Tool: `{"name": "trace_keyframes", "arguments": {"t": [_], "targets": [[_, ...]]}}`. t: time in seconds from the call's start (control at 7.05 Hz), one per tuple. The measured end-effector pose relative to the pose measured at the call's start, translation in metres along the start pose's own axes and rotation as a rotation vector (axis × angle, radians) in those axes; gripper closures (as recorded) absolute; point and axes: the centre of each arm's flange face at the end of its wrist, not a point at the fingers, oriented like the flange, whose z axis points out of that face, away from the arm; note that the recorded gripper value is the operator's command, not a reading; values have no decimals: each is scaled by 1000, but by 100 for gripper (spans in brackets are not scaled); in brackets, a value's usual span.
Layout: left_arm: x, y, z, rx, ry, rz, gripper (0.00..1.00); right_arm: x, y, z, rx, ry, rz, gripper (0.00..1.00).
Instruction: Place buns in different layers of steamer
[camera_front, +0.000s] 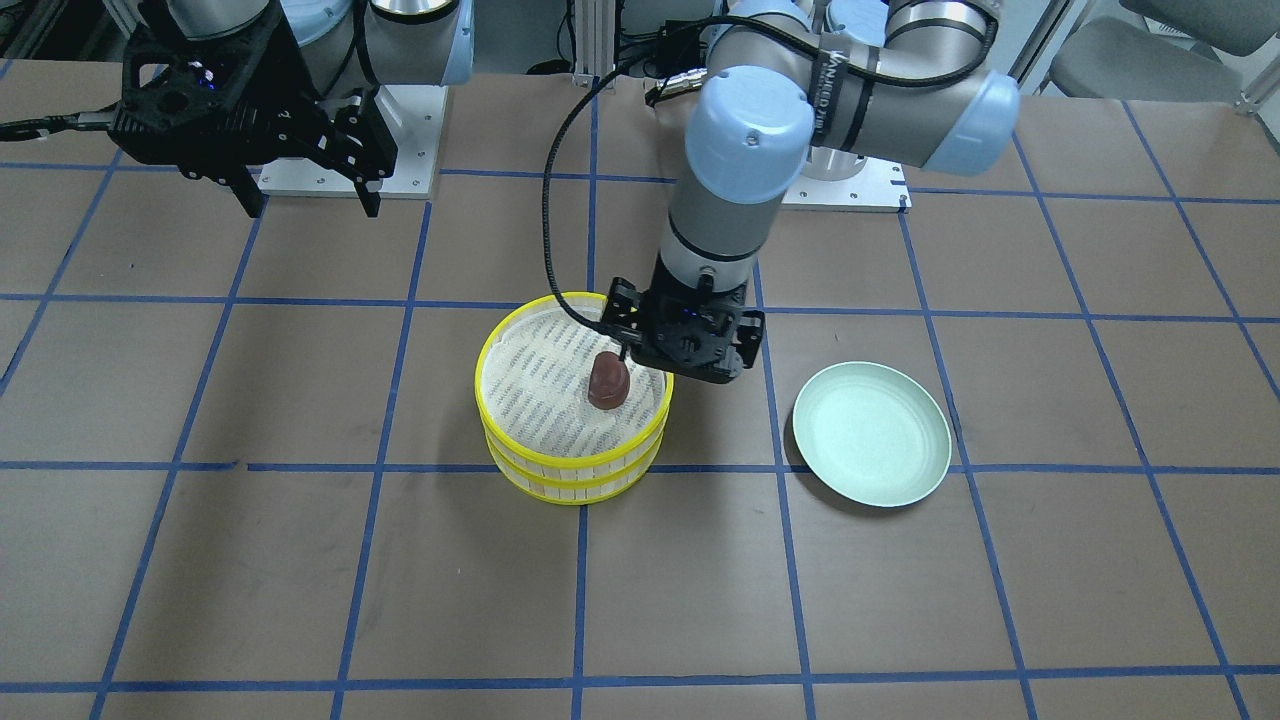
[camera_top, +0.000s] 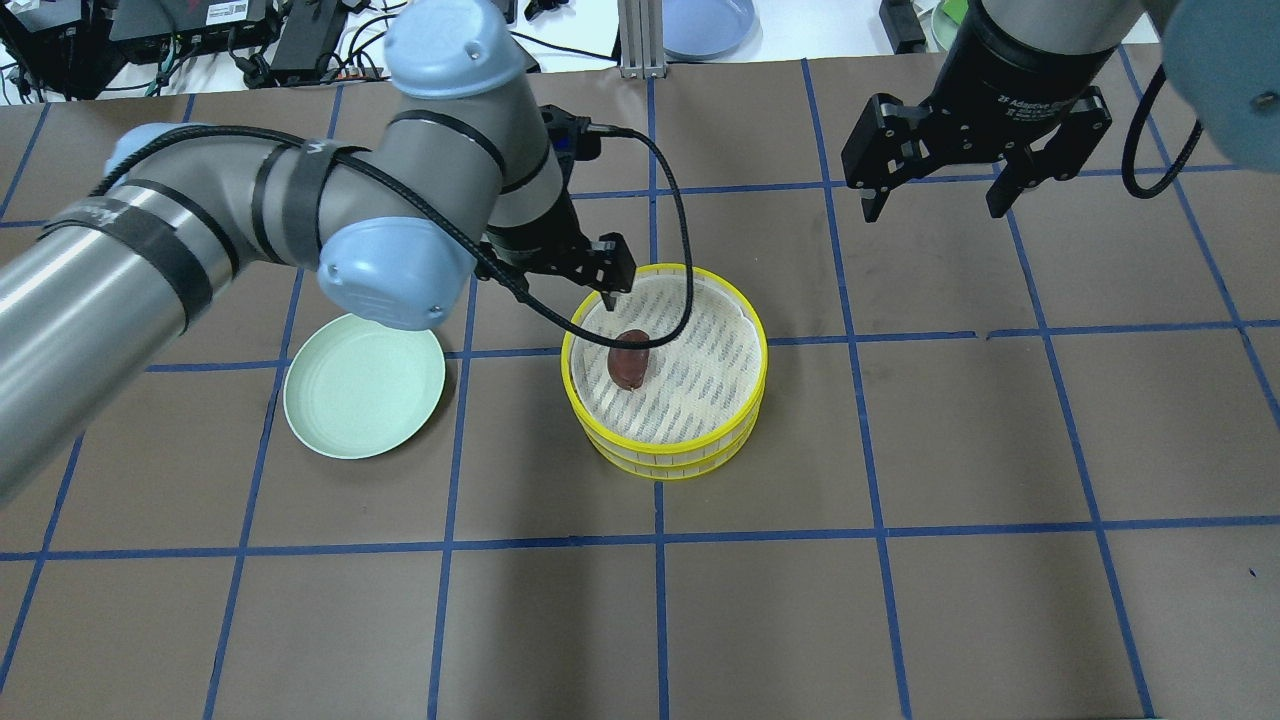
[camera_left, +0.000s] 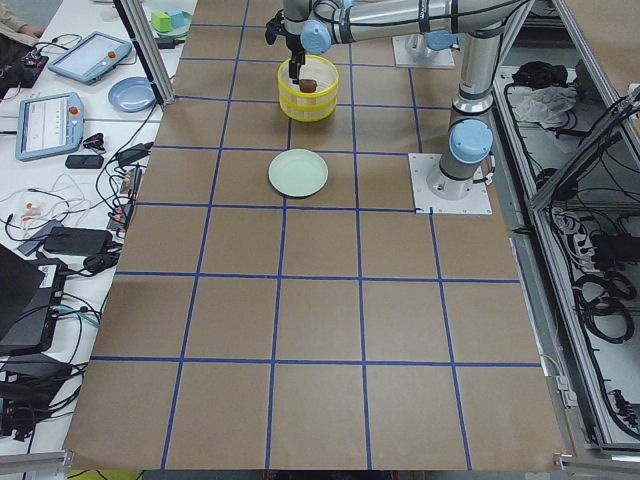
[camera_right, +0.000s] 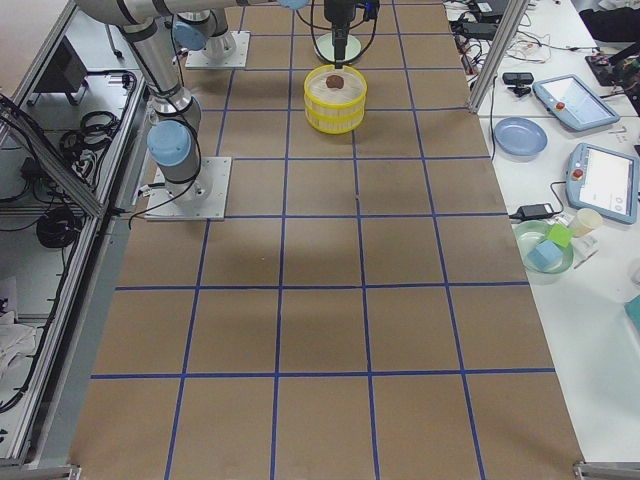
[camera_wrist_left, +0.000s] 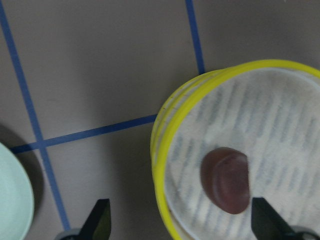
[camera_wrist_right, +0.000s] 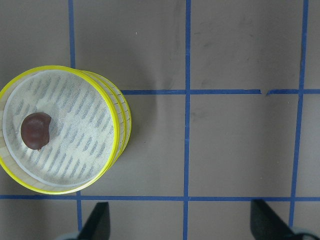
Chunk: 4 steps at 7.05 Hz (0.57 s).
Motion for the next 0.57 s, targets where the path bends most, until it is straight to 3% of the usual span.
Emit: {"name": "trace_keyframes", "arguments": {"t": [0.28, 0.57], "targets": [[-77, 0, -24, -19, -84, -1, 0, 0, 0, 0, -1, -1, 0, 0], [-100, 18, -72, -6, -132, -4, 0, 0, 0, 0, -1, -2, 0, 0]]}}
